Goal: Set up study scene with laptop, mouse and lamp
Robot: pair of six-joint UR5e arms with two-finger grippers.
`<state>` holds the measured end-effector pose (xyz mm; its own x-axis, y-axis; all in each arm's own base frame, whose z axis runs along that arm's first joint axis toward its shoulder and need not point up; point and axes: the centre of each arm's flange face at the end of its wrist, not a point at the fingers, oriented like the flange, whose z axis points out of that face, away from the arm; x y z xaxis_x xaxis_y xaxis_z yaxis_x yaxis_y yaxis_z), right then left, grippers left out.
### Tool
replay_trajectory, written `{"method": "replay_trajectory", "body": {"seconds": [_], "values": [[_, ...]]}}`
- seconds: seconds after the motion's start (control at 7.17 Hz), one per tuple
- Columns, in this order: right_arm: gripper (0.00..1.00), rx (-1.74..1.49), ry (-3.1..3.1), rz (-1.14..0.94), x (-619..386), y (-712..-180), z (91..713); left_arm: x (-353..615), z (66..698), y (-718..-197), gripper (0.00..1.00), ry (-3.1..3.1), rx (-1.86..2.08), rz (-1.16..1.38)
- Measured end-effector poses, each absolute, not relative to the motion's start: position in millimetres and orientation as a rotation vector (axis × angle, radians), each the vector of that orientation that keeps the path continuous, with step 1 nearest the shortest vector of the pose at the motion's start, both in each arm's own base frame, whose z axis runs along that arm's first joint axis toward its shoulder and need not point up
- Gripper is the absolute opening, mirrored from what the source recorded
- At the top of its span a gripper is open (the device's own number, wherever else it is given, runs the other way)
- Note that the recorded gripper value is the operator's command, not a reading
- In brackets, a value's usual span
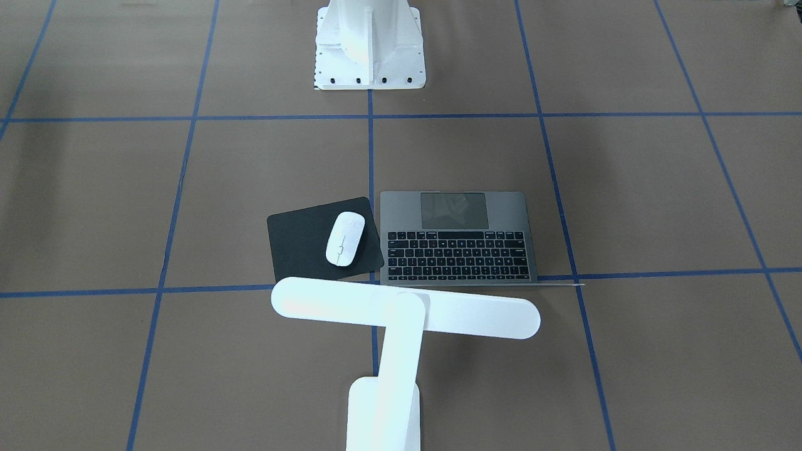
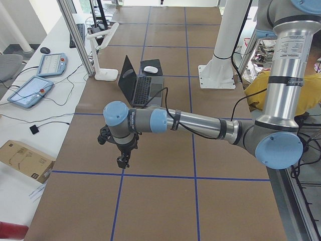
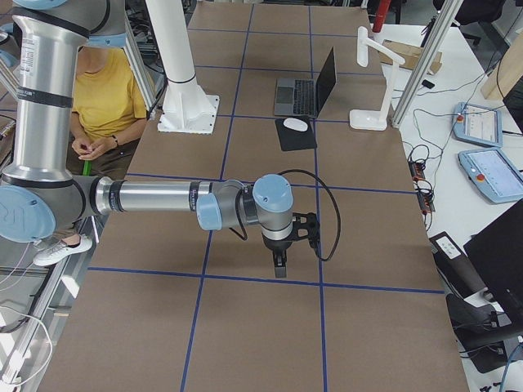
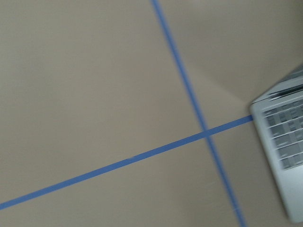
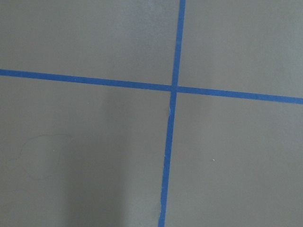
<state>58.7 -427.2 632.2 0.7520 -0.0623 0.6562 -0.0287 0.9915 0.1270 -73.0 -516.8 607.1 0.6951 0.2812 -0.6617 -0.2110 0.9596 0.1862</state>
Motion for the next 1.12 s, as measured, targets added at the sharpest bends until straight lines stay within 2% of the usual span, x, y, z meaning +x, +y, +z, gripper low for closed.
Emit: {"method": "replay_trajectory", "body": {"seconds": [0.42,1.12], "values": [[1.00,0.129,-0.724,-0.015,65.4,-421.8,641.7,-95.5,641.1,-503.3,1.00,0.698,0.130,0.260],[1.00,0.132,-0.725,-0.017,65.2,-423.4,640.4,-97.5,637.5,-503.0,1.00,0.704,0.165,0.244]]}}
